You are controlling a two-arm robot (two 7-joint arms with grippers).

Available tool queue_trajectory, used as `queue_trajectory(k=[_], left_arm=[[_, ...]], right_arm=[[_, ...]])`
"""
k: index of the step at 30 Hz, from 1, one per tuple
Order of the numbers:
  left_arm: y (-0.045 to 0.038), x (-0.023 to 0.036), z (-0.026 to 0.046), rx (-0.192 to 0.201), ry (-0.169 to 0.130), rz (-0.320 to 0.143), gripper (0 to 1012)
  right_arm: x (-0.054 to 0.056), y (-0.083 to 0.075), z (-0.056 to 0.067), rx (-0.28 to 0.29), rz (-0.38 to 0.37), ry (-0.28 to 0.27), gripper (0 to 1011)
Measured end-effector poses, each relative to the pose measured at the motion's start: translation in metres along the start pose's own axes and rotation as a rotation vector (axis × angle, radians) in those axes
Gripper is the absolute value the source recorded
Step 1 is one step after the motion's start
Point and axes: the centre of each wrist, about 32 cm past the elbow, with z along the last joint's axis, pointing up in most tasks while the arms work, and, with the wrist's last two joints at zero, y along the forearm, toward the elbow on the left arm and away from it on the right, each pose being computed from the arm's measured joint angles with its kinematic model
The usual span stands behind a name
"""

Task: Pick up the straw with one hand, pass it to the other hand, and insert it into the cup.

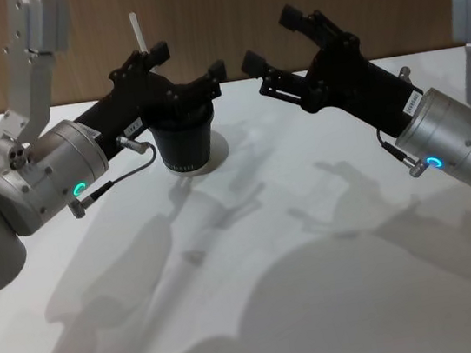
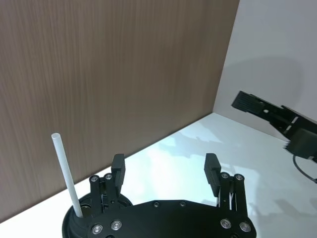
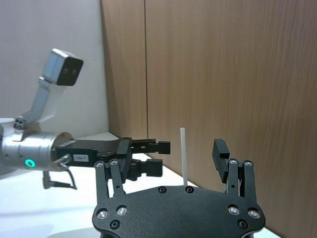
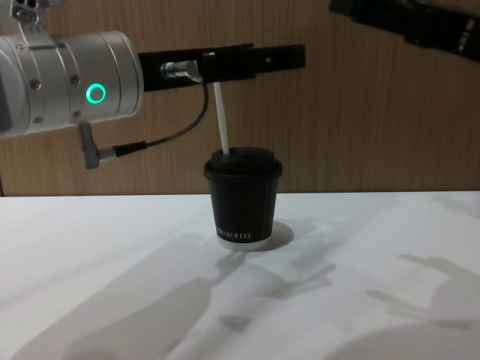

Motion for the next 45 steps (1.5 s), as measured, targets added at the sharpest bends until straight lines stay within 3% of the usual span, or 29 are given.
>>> queue_trajectory(k=[20,45], left_arm=[[0.0057,-0.0086,-0.0057,0.011,0.020,-0.014,1003],[0.0073,-0.0117,-0.0073,0.013,0.025,-0.011,1003]], right_arm=[[-0.008,0.008,-0.008,-0.026,-0.069,-0.057,1001],[-0.010,0.010,-0.011,-0.021,-0.084,-0.071,1001]])
